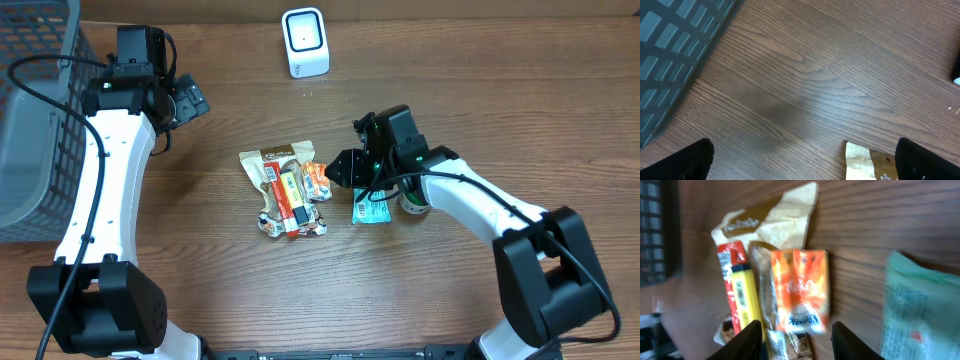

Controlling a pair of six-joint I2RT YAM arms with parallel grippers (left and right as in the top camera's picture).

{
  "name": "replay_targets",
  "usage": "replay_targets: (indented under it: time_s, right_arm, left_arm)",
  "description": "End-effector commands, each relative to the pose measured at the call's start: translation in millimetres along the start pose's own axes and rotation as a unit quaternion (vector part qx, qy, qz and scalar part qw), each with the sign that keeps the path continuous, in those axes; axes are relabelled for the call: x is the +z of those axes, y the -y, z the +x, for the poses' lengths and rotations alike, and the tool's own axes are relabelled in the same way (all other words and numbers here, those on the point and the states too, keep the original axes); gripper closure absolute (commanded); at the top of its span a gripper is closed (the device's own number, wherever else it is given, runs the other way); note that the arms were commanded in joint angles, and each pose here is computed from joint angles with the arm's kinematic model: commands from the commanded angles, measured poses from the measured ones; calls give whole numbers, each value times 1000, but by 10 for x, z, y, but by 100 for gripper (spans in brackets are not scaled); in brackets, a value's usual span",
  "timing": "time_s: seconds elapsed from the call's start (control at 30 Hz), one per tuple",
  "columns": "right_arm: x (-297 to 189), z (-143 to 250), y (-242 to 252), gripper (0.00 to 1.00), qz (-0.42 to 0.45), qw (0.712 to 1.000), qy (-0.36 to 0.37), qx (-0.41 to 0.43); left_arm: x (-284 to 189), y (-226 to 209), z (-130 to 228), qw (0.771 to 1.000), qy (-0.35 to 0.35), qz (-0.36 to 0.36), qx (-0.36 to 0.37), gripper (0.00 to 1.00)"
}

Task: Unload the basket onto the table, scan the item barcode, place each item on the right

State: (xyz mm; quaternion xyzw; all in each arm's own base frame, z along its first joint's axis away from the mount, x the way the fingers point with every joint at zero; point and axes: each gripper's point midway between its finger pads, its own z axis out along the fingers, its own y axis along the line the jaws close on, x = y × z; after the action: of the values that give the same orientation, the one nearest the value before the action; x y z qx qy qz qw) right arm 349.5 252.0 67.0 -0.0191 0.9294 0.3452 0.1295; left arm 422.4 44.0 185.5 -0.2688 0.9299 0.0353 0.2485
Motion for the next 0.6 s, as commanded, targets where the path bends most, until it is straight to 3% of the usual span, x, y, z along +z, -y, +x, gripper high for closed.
replay_targets:
  time_s: [0.0,0.3,0.57]
  right_arm:
    - [-375,-397,-220,55,65,994,61,-69]
    - [-495,-460,-552,49,222,949,109,-197]
    - [-21,-242,-373,49,265,937,68,-217]
  left_arm:
    - [-44,-13,-40,1000,7,1,8,0]
    - [-44,-13,-40,1000,7,1,8,0]
    - [-44,-13,-40,1000,7,1,8,0]
